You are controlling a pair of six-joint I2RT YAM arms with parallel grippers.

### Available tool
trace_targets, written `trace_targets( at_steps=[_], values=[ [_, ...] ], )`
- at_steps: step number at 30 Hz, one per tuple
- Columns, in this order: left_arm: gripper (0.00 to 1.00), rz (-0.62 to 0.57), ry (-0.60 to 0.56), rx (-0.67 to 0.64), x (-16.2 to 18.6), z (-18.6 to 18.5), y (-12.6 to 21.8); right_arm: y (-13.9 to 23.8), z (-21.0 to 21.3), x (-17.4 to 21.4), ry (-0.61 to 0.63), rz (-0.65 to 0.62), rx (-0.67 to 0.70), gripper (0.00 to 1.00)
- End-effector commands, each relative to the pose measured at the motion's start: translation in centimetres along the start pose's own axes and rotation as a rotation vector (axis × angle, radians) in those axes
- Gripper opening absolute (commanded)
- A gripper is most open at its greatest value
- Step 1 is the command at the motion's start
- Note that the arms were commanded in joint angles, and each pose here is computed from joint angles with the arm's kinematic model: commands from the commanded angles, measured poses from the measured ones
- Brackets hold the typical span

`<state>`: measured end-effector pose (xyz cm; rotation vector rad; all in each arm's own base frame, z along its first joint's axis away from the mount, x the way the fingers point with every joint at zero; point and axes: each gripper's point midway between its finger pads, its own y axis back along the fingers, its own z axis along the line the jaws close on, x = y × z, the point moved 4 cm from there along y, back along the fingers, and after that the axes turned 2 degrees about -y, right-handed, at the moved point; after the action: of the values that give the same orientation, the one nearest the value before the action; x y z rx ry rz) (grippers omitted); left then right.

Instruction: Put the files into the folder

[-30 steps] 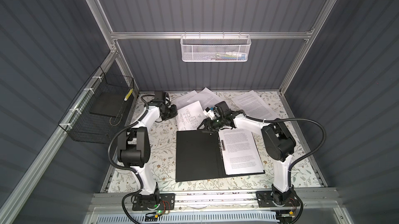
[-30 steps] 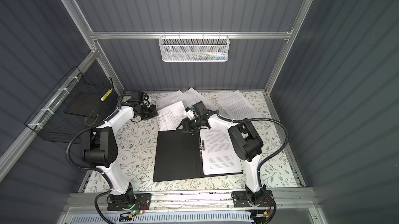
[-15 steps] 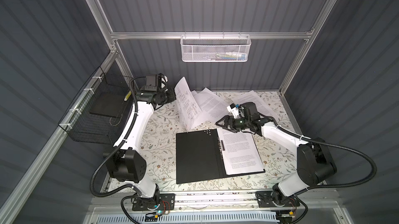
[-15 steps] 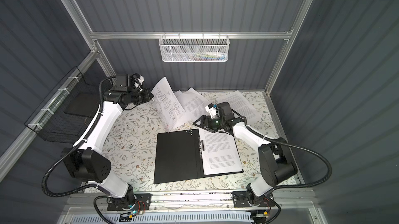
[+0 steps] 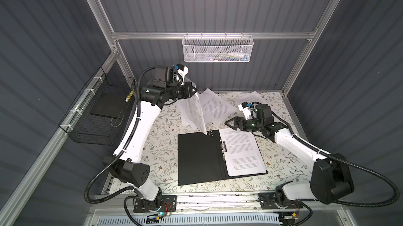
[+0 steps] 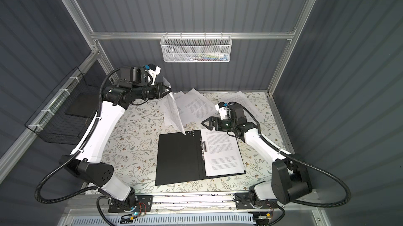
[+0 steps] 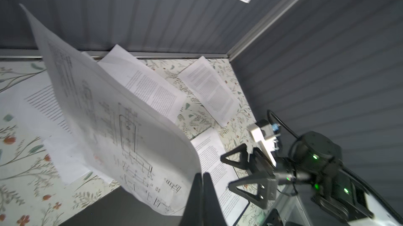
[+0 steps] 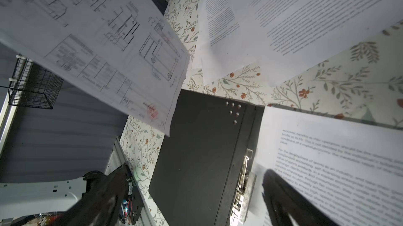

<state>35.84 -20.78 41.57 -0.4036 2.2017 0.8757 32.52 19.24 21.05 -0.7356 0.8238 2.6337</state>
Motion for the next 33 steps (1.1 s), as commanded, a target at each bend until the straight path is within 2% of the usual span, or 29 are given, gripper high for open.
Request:
trace_targets(
  at_steps=[1,8,14,21,23,28,33],
  values=[
    [0.0,0.127,-0.018,0.118,1.8,-2.1,-1.3,-0.2,-0.1,-1.7,0.08,-0.056,-0.086,0.99],
    [0.0,0.174,-0.095,0.361,1.5,-8.7,-1.9,0.7,0.2,-5.5,0.186,-0.199,-0.283,0.99],
    [0.0,0.16,-0.154,0.585,1.2,-13.3,-0.1,1.3,0.4,-6.5,0.333,-0.264,-0.379,0.99],
    [0.0,0.098,-0.24,0.822,-0.1,-17.2,3.4,3.5,0.1,-8.9,0.39,-0.393,-0.568,0.99],
    [0.0,0.078,-0.26,0.822,-0.2,-17.3,3.8,3.2,0.5,-9.1,0.42,-0.366,-0.591,0.99],
    [0.0,0.11,-0.229,0.813,-0.3,-15.8,1.9,3.2,2.7,-8.9,0.494,-0.306,-0.649,0.98],
    [0.0,0.086,-0.19,0.992,-1.9,-14.1,1.1,2.6,5.7,-8.8,0.532,-0.225,-0.729,0.94]
  ],
)
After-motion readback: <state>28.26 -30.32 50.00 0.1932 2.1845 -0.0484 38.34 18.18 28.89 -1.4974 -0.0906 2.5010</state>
